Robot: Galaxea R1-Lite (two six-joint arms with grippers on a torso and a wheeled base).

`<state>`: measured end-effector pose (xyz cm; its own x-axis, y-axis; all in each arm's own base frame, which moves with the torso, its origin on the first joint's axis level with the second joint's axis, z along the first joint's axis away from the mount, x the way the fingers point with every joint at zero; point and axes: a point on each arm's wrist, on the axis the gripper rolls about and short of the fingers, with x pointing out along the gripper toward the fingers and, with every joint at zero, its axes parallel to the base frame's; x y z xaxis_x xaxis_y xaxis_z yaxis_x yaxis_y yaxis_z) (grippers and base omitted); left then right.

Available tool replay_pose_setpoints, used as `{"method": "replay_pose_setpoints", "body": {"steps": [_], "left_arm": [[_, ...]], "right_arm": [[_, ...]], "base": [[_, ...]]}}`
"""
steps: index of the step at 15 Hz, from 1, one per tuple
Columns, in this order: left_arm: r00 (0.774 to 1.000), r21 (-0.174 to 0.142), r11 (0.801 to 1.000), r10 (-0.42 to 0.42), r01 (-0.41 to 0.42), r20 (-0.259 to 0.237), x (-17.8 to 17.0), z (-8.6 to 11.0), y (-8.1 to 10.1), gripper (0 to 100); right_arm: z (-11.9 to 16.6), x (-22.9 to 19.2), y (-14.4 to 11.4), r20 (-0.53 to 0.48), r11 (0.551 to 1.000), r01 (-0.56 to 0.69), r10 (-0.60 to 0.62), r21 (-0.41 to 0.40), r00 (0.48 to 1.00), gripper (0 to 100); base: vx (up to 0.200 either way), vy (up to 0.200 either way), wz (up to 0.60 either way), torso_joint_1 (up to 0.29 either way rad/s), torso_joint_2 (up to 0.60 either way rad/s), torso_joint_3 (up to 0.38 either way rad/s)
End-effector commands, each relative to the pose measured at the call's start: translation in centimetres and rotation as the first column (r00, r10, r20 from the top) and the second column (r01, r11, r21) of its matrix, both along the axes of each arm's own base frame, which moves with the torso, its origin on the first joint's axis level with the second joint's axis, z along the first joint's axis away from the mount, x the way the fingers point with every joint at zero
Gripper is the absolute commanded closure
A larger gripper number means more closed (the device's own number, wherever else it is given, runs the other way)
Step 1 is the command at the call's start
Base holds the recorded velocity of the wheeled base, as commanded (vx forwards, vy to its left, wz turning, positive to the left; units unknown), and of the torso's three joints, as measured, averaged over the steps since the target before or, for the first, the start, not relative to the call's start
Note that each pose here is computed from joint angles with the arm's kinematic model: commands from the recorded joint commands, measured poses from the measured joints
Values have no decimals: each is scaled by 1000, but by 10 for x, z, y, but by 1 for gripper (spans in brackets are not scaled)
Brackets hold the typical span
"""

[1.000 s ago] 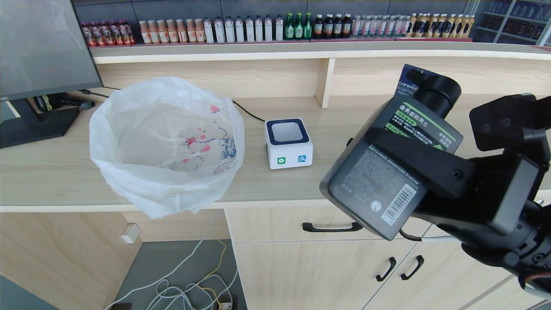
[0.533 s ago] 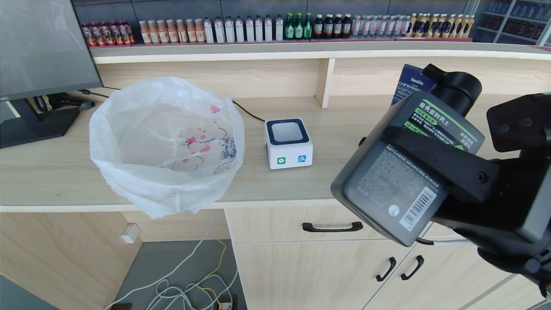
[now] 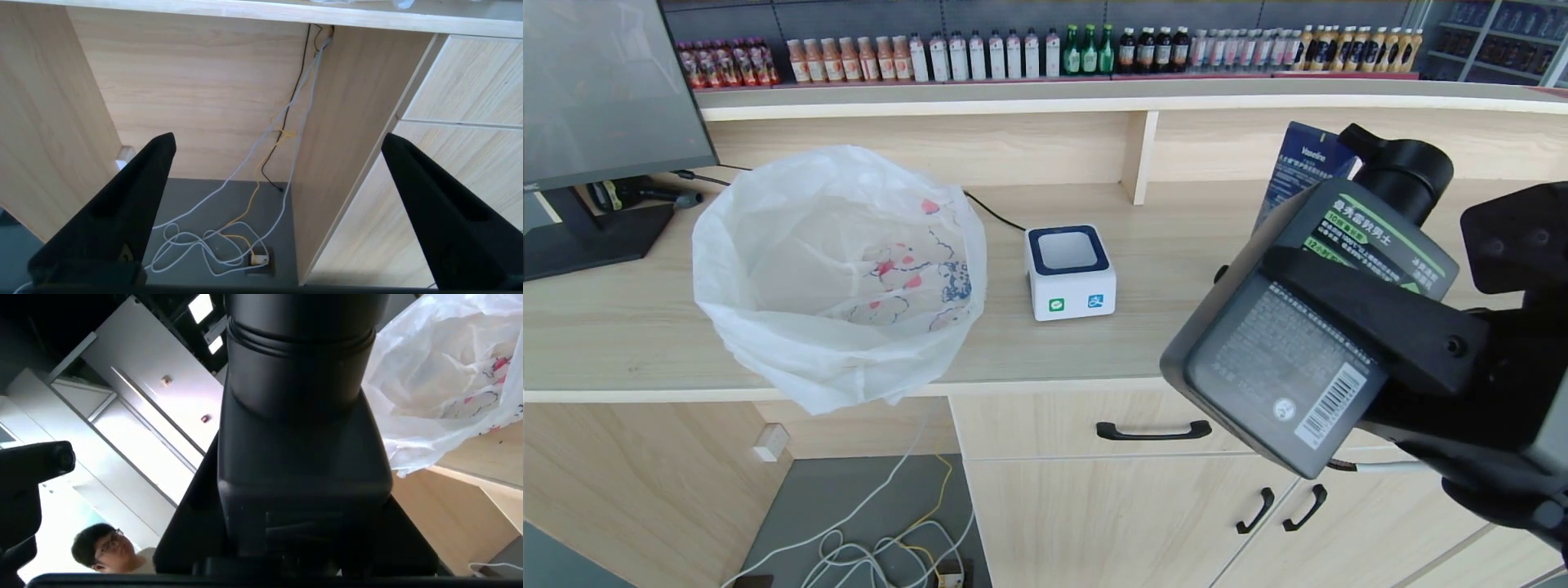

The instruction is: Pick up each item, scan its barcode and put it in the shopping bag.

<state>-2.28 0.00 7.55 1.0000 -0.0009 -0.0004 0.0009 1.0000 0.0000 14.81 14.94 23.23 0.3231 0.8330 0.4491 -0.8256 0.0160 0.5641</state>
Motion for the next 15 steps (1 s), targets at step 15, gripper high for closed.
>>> {"method": "replay_pose_setpoints", "body": {"steps": [15], "left_arm": [[1000,-2,1000,-1,1,0,0,0,0,0]], "right_arm": [[-57,26,-5,360,795,517,-403,-317,841,100]], "base": [[0,0,0,0,0,0]]}}
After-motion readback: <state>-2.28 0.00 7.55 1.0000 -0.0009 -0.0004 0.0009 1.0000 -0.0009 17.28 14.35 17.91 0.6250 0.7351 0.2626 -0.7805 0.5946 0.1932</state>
